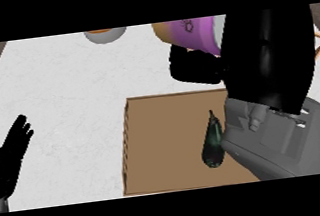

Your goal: Pick the can from the tray and place it in the tiered shelf

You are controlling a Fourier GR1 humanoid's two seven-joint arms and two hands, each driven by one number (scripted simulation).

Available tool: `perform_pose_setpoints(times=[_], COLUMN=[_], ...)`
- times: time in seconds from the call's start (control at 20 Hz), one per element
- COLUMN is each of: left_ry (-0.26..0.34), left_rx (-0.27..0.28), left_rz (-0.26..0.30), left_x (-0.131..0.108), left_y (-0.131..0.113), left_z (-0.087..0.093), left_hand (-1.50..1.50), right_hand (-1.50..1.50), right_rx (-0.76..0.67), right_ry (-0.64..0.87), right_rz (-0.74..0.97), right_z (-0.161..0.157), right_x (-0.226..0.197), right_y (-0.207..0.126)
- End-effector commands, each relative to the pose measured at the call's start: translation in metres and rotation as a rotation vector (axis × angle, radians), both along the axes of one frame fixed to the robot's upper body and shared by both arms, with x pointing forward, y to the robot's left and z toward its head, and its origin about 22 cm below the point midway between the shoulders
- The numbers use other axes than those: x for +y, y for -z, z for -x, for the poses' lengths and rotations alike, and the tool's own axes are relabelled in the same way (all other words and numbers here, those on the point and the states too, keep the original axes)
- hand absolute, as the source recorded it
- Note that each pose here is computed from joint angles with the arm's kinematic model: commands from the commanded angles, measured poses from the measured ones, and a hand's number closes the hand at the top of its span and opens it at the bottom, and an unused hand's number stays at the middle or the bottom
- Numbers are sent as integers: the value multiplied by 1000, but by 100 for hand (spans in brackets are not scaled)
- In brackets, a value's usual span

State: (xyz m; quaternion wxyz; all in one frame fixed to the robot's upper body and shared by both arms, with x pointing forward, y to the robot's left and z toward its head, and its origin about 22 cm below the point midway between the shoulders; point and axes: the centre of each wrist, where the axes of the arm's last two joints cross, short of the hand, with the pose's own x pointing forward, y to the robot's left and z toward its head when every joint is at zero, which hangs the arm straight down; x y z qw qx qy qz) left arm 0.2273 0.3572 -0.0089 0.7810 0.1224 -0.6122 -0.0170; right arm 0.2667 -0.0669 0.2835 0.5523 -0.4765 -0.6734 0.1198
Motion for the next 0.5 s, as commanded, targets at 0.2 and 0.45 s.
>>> perform_pose_setpoints(times=[0.2, 0.45], left_ry=[0, 10], left_rx=[-6, -3], left_rz=[6, 5], left_x=[-10, -8], left_y=[6, -8], left_z=[-3, -2], left_hand=[0, 0], right_hand=[150, 150], right_rx=[119, 151], right_ry=[287, 310], right_rz=[104, 142], right_z=[-17, -31], right_x=[-11, -23], right_y=[-47, -62])
